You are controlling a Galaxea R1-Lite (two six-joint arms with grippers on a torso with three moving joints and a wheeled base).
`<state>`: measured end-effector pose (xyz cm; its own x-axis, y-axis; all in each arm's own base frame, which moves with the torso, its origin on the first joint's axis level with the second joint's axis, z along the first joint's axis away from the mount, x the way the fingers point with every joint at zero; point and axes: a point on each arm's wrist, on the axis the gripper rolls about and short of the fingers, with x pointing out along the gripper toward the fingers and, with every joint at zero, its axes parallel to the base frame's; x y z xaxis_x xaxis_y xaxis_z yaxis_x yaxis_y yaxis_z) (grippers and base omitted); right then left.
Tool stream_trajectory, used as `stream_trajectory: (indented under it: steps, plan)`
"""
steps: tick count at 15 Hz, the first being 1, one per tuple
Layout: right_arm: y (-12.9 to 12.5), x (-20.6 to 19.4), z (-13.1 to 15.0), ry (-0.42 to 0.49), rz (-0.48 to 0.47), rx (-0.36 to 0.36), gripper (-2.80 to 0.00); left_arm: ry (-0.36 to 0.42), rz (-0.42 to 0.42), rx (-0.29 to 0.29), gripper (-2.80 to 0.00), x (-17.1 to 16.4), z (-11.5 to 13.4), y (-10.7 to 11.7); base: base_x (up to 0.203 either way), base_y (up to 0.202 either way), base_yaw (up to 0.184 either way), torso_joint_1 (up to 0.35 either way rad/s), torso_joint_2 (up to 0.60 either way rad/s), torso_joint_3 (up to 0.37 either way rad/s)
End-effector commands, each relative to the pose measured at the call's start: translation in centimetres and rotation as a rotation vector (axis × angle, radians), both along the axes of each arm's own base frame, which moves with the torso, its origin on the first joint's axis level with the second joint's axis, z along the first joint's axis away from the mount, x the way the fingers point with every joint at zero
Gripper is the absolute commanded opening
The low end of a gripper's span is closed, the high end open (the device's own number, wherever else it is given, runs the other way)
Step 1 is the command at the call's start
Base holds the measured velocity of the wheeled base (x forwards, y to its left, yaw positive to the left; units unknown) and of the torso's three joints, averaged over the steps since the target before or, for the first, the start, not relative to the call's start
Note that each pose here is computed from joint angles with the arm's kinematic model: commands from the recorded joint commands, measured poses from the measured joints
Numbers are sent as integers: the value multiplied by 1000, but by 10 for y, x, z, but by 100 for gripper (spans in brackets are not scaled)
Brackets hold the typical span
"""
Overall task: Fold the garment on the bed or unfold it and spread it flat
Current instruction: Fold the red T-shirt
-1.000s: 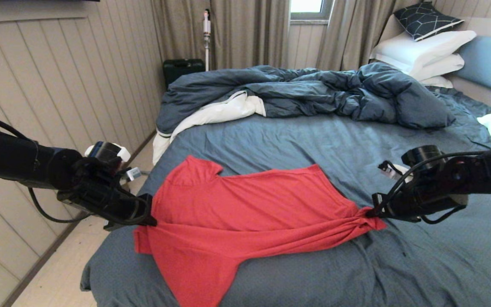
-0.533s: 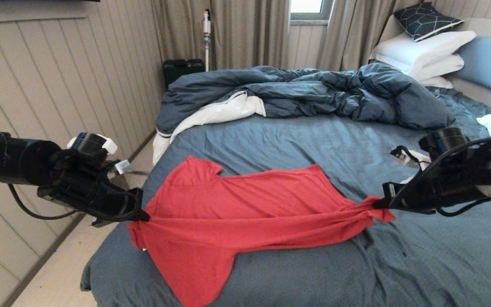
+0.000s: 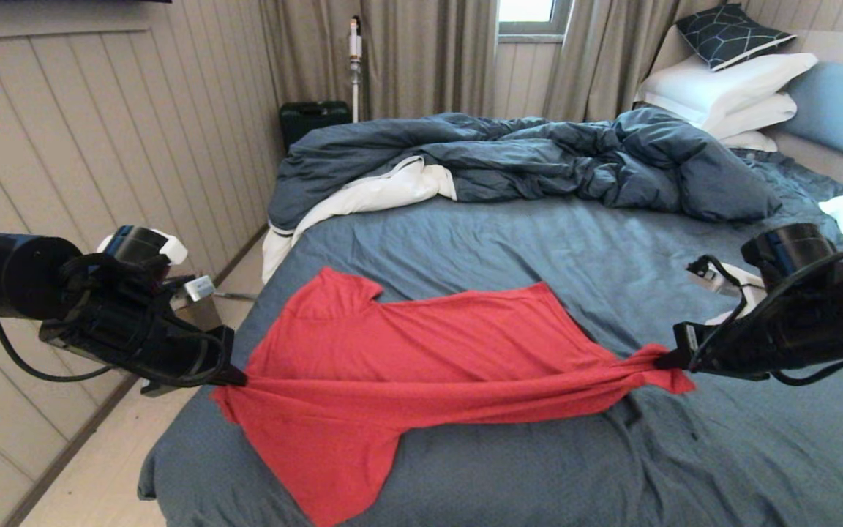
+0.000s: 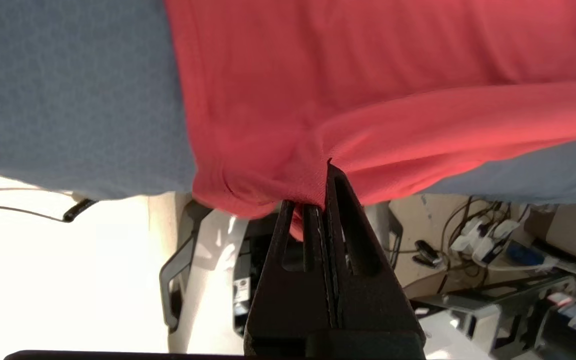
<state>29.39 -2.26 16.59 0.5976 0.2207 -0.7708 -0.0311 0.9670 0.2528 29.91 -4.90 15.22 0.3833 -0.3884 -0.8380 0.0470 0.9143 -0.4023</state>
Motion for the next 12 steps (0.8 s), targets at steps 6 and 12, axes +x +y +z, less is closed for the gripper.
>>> stream_trajectory:
  steps: [6, 12]
  plan:
    - [2, -20, 0, 9, 3, 0, -280, 30, -10, 6, -280, -21, 4, 2, 0, 0, 0, 0, 0, 0]
    - [2, -44, -15, 71, 3, 2, -280, 101, -51, 22, -280, -39, -13, -1, 0, 0, 0, 0, 0, 0]
